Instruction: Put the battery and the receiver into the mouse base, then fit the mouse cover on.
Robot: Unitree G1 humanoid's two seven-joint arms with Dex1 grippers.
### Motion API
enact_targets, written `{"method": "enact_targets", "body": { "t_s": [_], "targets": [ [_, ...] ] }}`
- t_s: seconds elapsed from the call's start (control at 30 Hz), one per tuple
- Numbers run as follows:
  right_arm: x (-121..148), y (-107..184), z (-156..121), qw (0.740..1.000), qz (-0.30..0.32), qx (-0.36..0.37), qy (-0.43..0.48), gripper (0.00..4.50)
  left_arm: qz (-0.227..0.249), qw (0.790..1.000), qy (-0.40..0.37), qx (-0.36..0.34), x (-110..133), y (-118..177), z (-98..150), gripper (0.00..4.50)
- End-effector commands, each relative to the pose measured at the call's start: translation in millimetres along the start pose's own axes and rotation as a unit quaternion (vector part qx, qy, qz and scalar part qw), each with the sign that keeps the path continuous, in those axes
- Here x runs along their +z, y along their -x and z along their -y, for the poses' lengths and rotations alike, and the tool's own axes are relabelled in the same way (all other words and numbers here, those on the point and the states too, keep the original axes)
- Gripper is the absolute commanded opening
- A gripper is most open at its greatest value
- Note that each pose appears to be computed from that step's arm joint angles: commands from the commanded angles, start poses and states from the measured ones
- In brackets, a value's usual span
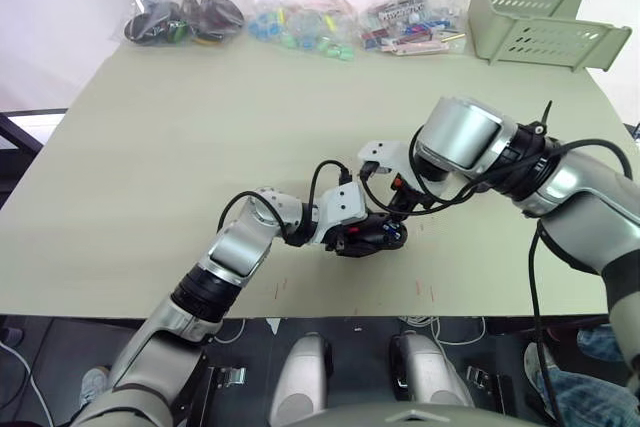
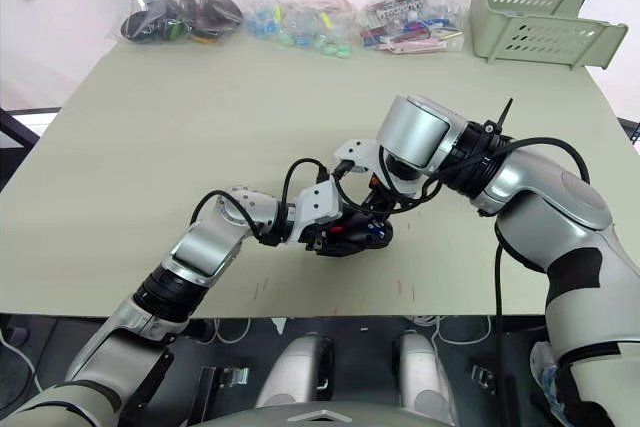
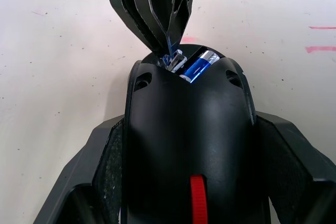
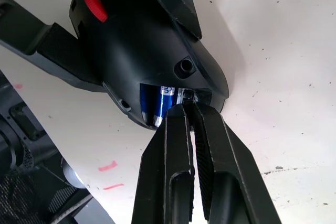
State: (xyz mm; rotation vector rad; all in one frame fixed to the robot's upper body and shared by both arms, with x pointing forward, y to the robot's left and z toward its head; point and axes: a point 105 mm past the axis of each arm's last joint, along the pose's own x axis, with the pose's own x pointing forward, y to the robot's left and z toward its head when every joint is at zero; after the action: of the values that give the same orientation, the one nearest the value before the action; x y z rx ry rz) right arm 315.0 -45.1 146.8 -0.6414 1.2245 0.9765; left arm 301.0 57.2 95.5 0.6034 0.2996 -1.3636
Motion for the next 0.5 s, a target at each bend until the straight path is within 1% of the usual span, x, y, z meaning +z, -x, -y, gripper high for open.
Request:
{"method": "enact_targets", "body": {
  "t_s": [0.03, 0.13, 0.27, 0.4, 0.5],
  "targets": [
    [-7, -10, -7, 1.000, -0.015, 0.012, 0.002, 0.00, -0.004, 1.000, -0.004, 0.012, -1, 1, -2, 3.01],
    [-9, -12, -9, 1.000, -0.016, -0.004, 0.023, 0.00, -0.004, 1.000, -0.004, 0.013, -1, 1, -2, 3.01],
    [-16, -16, -13, 0.999, -0.013, -0.002, 0.037, 0.00, -0.004, 1.000, -0.003, 0.014, -1, 2, -2, 3.01],
    [-21, -20, -13, 0.999, -0.002, -0.002, 0.035, 0.00, -0.004, 1.000, -0.002, 0.013, -1, 2, -2, 3.01],
    [-22, -20, -11, 0.999, 0.012, -0.014, 0.034, 0.00, -0.006, 1.000, -0.002, 0.013, -2, 2, -3, 3.01]
  ]
}}
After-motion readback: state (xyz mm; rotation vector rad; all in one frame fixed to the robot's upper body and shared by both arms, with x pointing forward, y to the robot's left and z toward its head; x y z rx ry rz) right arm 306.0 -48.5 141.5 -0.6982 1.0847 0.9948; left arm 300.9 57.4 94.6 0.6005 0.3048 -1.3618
